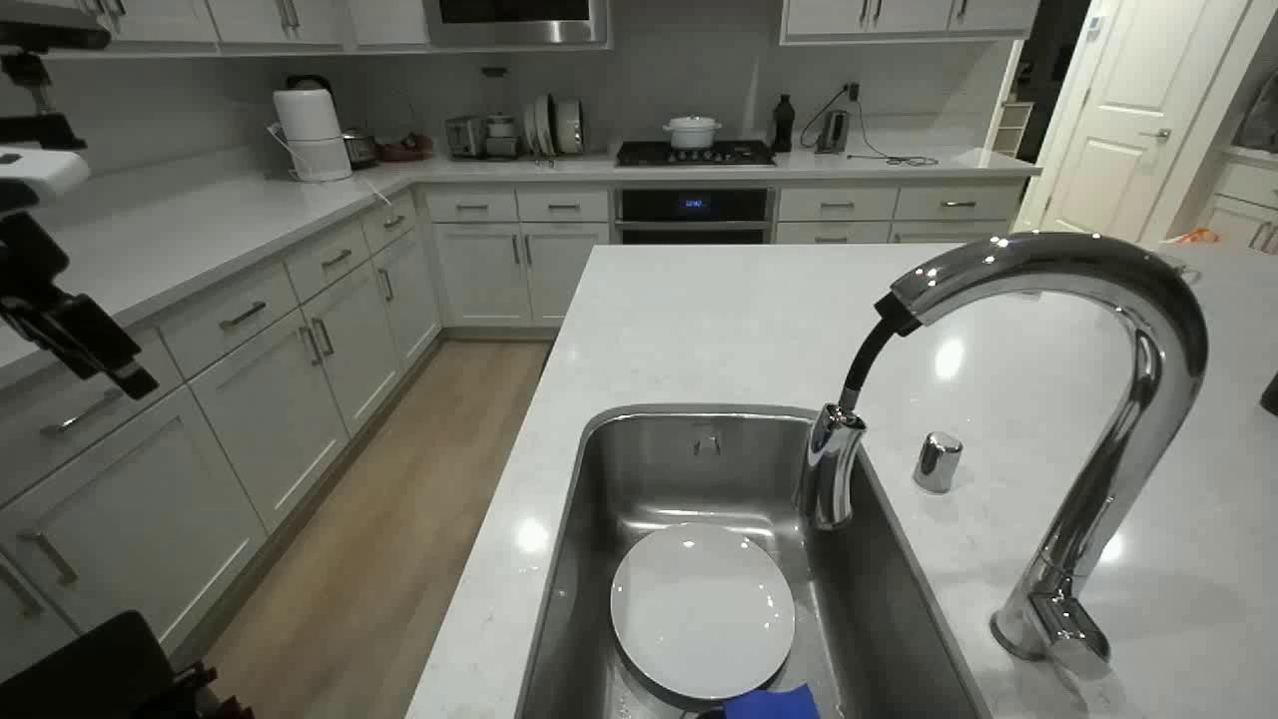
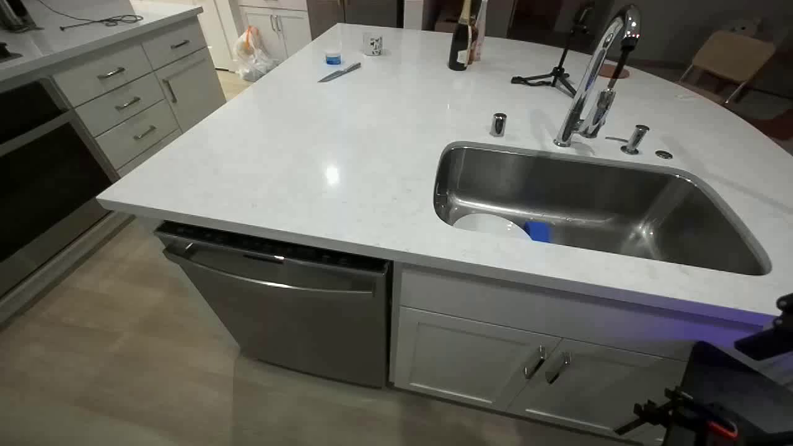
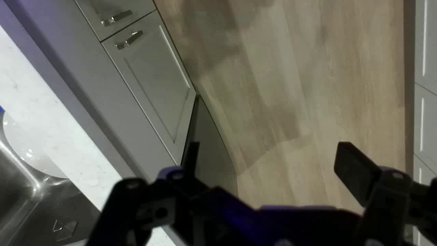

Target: Push the faucet head upwards

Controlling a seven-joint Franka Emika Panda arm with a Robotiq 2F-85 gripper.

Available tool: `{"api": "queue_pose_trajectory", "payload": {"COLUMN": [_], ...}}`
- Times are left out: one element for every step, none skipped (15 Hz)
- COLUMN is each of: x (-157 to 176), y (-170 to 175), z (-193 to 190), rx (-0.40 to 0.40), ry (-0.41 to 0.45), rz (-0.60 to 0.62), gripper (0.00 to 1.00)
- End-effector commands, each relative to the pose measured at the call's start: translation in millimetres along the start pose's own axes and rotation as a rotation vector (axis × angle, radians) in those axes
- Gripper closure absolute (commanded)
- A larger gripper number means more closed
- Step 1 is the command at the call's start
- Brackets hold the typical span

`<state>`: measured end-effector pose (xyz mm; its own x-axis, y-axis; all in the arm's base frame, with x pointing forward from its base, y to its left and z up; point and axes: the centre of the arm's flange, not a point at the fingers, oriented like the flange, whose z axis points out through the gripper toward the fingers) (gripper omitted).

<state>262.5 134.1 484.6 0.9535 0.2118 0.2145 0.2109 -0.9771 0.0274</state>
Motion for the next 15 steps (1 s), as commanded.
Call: {"api": "queue_pose_trajectory", "payload": {"x": [0,3,6,12,16,21,21,17,9,8,9,8,8,13,22], "y": [0,3,5,8,11,15,17,17,17,16,17,17,17,19,24], "z": [0,2,3,6,8,11,14,14,12,13,14,13,13,17,23], "rx": [0.0,-0.002,-0.01,-0.013,-0.014,-0.01,0.008,0.022,0.036,0.011,0.015,0.017,0.017,0.007,-0.005], "ry": [0.0,-0.003,-0.004,-0.01,-0.016,-0.022,-0.032,-0.032,-0.03,-0.036,-0.038,-0.037,-0.037,-0.032,-0.038], "rz": [0.0,0.002,0.005,0.012,0.018,0.03,0.037,0.031,0.02,0.033,0.034,0.034,0.034,0.033,0.038], "gripper": [0.0,0.0,0.0,0.0,0.0,0.0,0.0,0.0,0.0,0.0,0.0,0.0,0.0,0.0,0.0]}}
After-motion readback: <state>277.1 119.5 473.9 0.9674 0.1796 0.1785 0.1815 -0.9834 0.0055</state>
